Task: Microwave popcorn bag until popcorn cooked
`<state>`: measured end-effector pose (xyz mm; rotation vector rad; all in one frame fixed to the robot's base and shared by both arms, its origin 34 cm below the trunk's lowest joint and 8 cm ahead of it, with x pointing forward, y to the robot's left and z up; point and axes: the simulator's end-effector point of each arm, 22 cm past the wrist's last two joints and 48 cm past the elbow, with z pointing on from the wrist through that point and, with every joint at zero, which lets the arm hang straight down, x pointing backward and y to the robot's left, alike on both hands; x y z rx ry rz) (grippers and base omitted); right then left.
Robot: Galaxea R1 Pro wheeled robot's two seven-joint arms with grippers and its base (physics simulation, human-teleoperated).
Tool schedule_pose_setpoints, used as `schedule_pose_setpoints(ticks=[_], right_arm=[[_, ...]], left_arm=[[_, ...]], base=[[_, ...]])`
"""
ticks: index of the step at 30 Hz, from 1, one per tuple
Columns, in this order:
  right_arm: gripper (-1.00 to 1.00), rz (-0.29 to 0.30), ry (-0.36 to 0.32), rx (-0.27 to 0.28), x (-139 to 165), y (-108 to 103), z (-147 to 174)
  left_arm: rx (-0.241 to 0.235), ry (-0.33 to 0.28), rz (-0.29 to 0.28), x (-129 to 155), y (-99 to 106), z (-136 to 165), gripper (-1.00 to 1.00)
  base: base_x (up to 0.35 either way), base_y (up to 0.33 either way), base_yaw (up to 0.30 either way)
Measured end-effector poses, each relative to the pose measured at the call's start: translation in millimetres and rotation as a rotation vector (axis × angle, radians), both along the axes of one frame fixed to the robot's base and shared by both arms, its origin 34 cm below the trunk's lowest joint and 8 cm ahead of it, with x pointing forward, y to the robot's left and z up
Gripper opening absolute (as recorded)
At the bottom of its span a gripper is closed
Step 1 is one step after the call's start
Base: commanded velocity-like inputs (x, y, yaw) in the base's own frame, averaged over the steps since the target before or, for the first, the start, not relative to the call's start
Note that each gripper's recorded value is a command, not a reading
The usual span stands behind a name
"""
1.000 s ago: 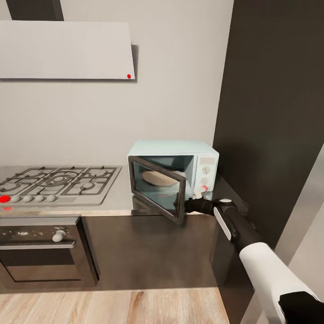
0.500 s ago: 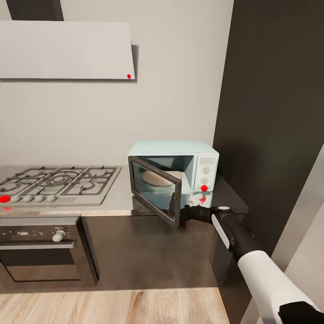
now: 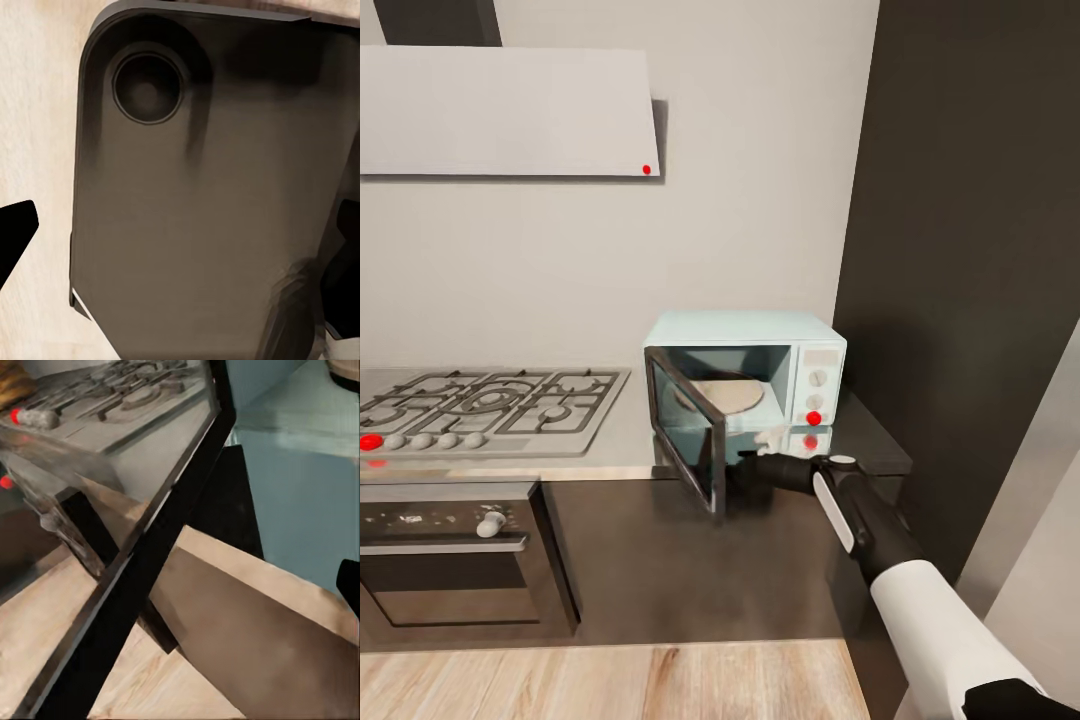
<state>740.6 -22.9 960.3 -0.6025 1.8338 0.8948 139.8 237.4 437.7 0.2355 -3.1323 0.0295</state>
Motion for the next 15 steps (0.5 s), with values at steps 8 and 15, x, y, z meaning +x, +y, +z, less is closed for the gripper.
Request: schedule_pose_setpoints(ticks=[8, 15], right_arm=[[1.00, 0.053, 0.013, 0.020, -10.8, 4.6, -1.7], [1.00, 0.052, 0.015, 0.020, -10.7, 4.8, -2.9]], left_arm=[[0.000, -0.001, 0.002, 0.3, -0.6, 0.0, 1.00], [0.000, -0.001, 0.000, 0.3, -0.8, 0.0, 1.00]], base=[[0.000, 0.010, 0.000], [0.000, 0.205, 0.000]])
